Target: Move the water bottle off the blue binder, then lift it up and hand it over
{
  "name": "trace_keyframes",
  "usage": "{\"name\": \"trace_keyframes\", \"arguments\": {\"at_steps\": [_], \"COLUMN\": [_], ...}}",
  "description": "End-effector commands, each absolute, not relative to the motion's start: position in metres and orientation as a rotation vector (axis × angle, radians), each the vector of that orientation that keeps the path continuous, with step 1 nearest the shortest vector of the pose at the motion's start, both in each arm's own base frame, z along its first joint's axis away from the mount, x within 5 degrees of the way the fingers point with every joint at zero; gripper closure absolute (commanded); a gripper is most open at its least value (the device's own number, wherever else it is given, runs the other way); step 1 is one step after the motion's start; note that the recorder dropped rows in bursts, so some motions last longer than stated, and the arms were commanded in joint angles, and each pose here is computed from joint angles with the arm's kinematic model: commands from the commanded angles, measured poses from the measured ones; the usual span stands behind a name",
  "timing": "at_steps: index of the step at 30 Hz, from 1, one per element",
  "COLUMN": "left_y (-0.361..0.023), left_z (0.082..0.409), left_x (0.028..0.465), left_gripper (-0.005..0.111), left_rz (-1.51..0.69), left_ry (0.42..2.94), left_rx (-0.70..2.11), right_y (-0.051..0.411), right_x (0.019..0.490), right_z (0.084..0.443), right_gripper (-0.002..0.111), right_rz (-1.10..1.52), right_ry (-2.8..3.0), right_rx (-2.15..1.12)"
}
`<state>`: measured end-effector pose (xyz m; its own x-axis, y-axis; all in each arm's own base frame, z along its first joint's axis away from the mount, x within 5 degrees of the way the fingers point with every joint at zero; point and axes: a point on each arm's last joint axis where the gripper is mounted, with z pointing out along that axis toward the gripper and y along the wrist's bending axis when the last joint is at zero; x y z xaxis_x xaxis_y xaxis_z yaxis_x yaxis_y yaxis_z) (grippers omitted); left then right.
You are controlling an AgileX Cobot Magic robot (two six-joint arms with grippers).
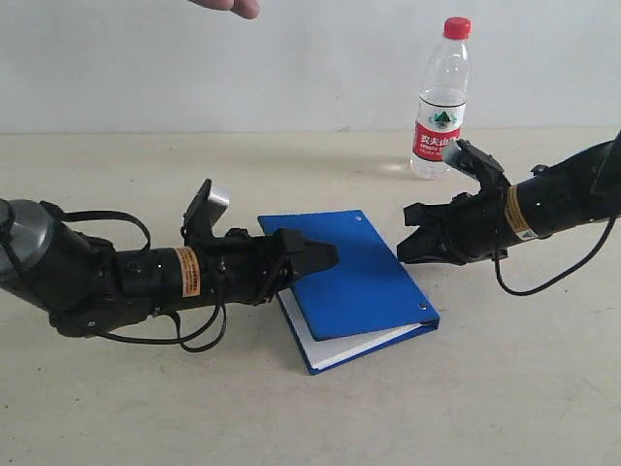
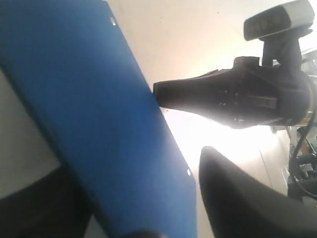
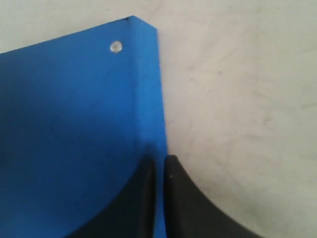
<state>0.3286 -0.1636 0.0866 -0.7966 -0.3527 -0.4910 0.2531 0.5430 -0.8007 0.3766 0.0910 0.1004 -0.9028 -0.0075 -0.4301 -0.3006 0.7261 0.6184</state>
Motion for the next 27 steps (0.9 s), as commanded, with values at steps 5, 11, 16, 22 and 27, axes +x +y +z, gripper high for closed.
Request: {"name": "trace_keyframes", "arguments": {"at_steps": [5, 11, 16, 22, 27], "left_y": [-0.174, -0.174, -0.165, -0.161, -0.165], "left_z": [0.098, 0.097, 0.086, 0.090, 0.093], "left_x": [0.334, 0.333, 0.336, 0.333, 0.327], "left_gripper": [0.059, 0.102, 0.102, 0.102, 0.102], "left_rz": [-1.333, -1.261, -1.084, -1.108, -1.184], "left_ry": [2.153, 2.141, 2.223, 2.147, 2.098], "left_rx": [0.021, 0.154, 0.189, 0.416, 0.515], "right_y": [0.095, 0.094, 0.098, 0.100, 0.098], "right_x": [0.372, 0.373, 0.369, 0.367, 0.369], "right_z": [0.105, 0.104, 0.108, 0.111, 0.108], "right_gripper": [0.106, 0.105, 0.075, 0.042, 0.042], "right_rz": [1.078, 0.997, 1.054, 1.097, 1.062], "right_ry": [2.500, 2.422, 2.369, 2.332, 2.382], "right_rx": [-0.319, -0.522, -0.614, -0.671, -0.588]}}
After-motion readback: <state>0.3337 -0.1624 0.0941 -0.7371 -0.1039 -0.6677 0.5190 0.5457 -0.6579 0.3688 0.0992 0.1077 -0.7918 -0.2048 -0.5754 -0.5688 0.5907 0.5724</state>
